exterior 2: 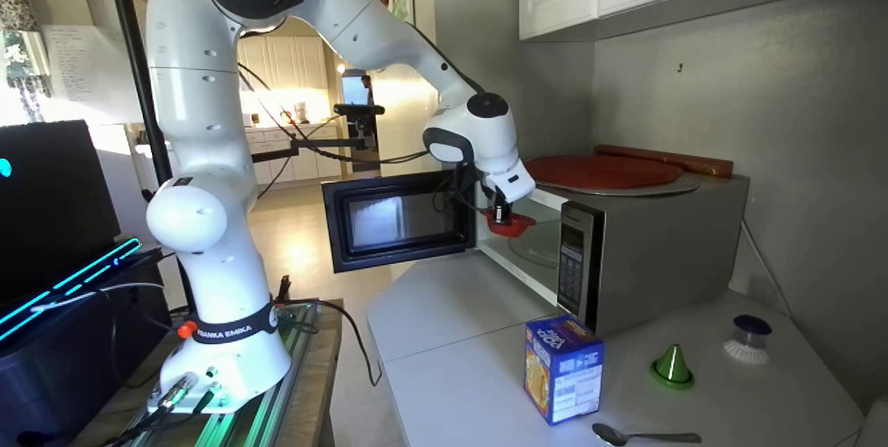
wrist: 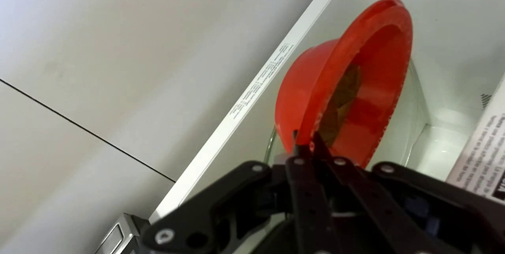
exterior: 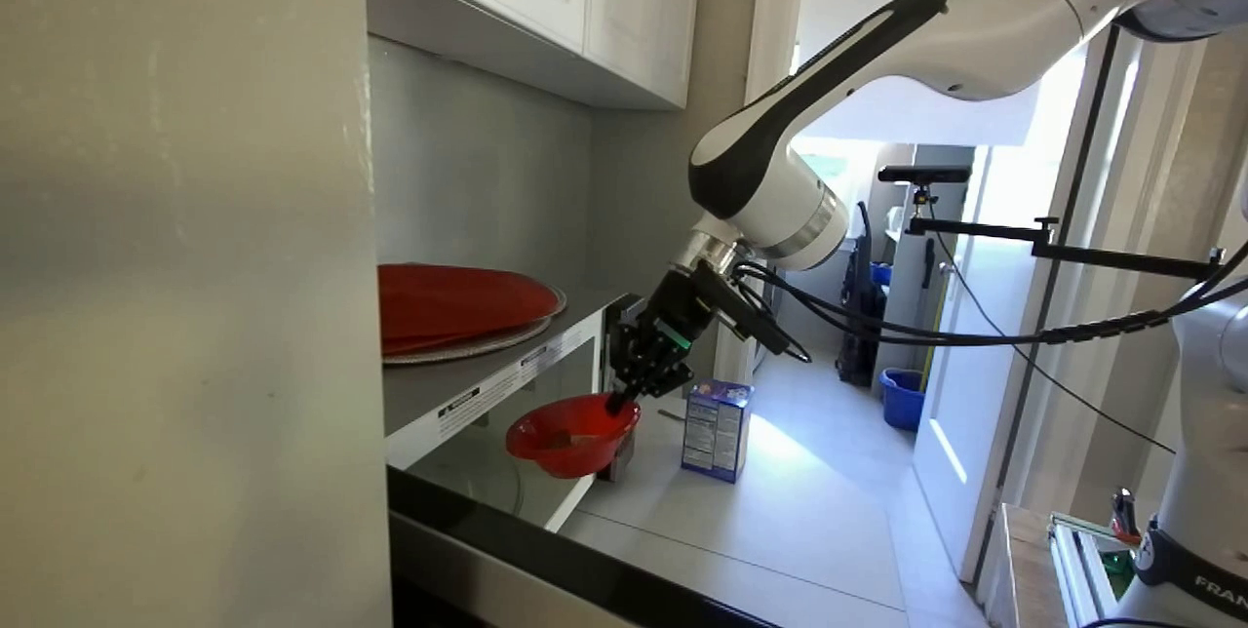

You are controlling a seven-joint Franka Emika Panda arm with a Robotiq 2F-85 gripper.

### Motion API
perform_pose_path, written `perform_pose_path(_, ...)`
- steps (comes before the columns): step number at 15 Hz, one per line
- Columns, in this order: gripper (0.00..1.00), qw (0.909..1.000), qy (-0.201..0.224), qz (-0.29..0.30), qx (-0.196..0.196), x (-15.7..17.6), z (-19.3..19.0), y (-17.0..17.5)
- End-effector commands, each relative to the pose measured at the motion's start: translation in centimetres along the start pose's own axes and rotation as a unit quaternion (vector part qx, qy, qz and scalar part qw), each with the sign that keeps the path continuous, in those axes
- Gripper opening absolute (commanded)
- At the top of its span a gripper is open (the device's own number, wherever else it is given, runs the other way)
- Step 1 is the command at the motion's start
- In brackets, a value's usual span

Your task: Put the red bowl in the microwave.

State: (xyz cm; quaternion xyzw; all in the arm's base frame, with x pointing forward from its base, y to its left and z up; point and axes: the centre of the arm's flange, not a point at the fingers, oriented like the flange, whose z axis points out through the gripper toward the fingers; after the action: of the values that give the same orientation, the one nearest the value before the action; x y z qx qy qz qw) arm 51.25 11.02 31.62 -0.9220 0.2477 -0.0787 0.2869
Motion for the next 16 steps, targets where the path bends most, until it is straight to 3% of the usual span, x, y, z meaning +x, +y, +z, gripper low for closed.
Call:
perform_pose_path(1, 0.01, 0.9994, 0.018, 0.029, -0.001, -0.4, 2.7, 0.1)
perform_pose_path(4, 0.01, 0.9986, 0.023, 0.047, -0.001, -0.3, 3.8, 0.9)
perform_pose_path(10, 0.01, 0.9971, 0.016, 0.064, 0.037, -0.6, 6.0, 0.9)
perform_pose_path(16, 0.01, 0.9937, 0.069, 0.061, 0.064, -0.7, 8.6, 0.3)
